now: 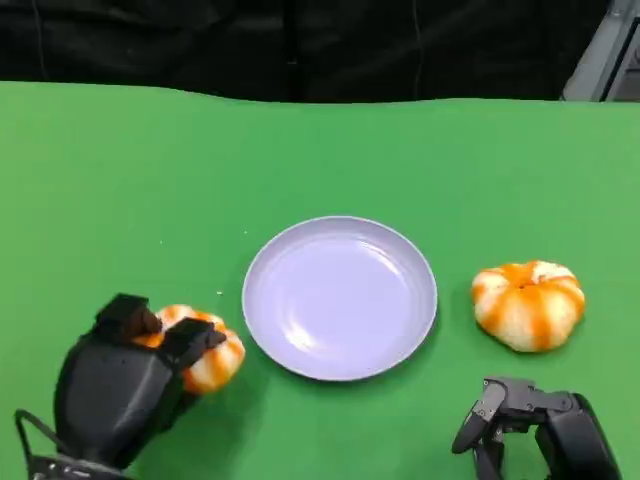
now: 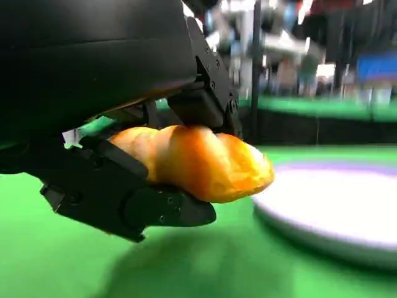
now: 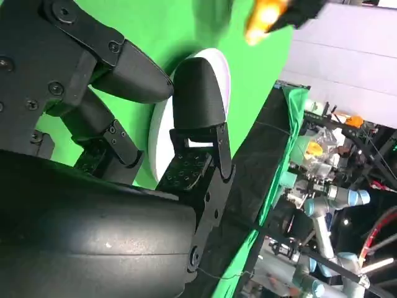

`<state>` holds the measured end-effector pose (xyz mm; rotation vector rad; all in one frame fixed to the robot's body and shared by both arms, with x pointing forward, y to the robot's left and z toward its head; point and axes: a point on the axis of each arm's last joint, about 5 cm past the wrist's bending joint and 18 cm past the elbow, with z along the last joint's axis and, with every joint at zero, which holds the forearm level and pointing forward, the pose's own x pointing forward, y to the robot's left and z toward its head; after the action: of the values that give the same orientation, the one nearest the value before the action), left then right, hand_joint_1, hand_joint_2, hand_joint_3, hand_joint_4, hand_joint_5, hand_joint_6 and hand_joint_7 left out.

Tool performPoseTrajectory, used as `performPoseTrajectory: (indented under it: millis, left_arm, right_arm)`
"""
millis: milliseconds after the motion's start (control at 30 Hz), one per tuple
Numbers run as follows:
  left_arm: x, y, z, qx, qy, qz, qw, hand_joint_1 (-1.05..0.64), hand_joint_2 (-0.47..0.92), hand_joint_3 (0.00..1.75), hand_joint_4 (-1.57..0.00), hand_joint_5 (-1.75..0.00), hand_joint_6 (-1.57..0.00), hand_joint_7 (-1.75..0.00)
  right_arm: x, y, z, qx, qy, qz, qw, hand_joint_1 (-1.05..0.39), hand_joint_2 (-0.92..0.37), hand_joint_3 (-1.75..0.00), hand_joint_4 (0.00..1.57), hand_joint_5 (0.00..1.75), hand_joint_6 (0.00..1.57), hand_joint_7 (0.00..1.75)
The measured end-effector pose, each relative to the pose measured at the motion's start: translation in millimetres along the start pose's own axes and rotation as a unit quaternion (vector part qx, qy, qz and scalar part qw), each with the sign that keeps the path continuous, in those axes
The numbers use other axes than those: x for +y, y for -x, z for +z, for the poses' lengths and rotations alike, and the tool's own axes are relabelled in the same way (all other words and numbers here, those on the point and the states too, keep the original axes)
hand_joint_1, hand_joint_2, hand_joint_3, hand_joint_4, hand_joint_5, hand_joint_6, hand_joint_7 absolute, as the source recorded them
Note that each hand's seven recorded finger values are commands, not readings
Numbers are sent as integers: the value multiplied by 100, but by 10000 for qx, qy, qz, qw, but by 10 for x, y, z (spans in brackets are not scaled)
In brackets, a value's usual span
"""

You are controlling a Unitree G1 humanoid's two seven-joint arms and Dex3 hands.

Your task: Grasp the bread from the table and place it into the plate.

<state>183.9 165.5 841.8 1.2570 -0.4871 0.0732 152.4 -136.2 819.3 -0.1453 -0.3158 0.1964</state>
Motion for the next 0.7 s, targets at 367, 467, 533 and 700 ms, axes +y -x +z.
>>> performPoseTrajectory:
  millis: [367,467,533,700]
  left_arm:
    - [73,-46,27,-145,224,574,9980,-14,47,109,-94,-151,-96,-100]
    - [88,-86,55,-193,265,674,9972,-15,44,114,-95,-152,-95,-104]
    - [95,-123,74,-225,285,744,9966,-15,42,114,-94,-153,-94,-105]
    - [111,-190,109,-266,310,876,9953,-15,41,114,-94,-155,-95,-104]
  right_arm:
    - [-3,0,-1,2,-24,1,10000,-24,-3,-171,123,159,112,131]
    - [-3,1,-2,7,-25,1,10000,-24,-3,-171,123,159,112,131]
    - [-3,4,-4,13,-23,2,10000,-24,-4,-171,123,160,112,131]
    - [5,18,-16,52,16,17,10000,-25,-4,-170,122,160,112,131]
